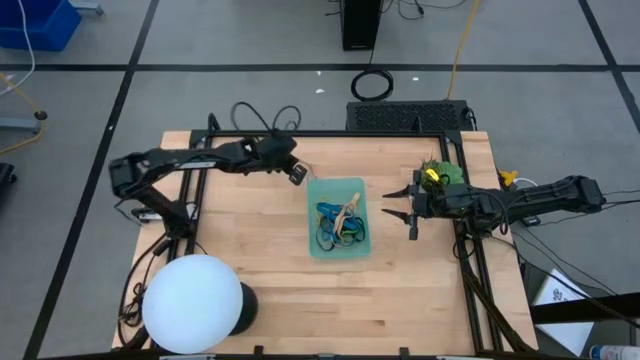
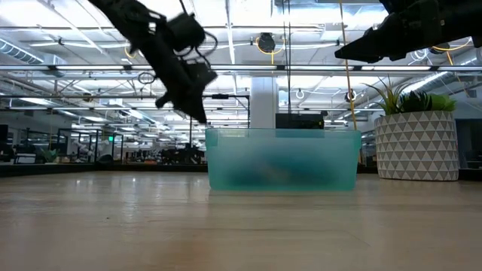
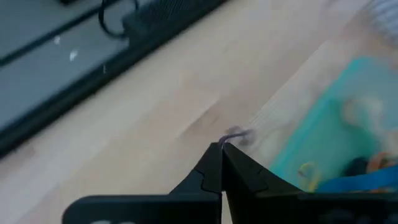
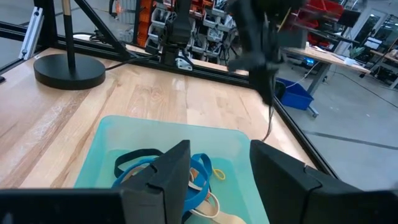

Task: Pick and place rubber bands into bin
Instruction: Put the violet rubber band into the green bin

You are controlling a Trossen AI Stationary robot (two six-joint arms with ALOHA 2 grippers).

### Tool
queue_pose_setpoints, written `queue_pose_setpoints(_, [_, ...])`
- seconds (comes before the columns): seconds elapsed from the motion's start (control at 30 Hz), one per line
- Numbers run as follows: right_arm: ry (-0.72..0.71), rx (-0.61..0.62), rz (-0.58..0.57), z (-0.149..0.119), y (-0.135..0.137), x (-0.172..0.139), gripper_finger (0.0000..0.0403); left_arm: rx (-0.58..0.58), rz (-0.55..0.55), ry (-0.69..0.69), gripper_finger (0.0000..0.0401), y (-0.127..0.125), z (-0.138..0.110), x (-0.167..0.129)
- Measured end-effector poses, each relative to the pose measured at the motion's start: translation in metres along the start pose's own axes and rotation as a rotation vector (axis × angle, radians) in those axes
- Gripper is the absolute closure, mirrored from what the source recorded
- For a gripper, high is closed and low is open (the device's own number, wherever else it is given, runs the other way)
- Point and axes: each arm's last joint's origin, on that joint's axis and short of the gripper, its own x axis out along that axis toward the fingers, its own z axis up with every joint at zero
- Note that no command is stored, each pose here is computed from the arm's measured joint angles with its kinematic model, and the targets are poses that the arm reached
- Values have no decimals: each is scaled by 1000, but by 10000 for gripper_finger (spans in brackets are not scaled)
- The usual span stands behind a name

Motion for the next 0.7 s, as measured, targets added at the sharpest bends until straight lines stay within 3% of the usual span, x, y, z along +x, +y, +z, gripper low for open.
queue_pose_setpoints(0.2, [0, 0, 0, 0, 0, 0, 242, 21, -105, -216, 395, -10, 20, -50])
queue_pose_setpoints(0.4, [0, 0, 0, 0, 0, 0, 242, 85, -362, -425, 396, -27, 36, -89])
queue_pose_setpoints(0.53, [0, 0, 0, 0, 0, 0, 242, 140, -526, -480, 397, -44, 37, -101])
queue_pose_setpoints(0.7, [0, 0, 0, 0, 0, 0, 242, 200, -600, -448, 395, -65, 26, -100])
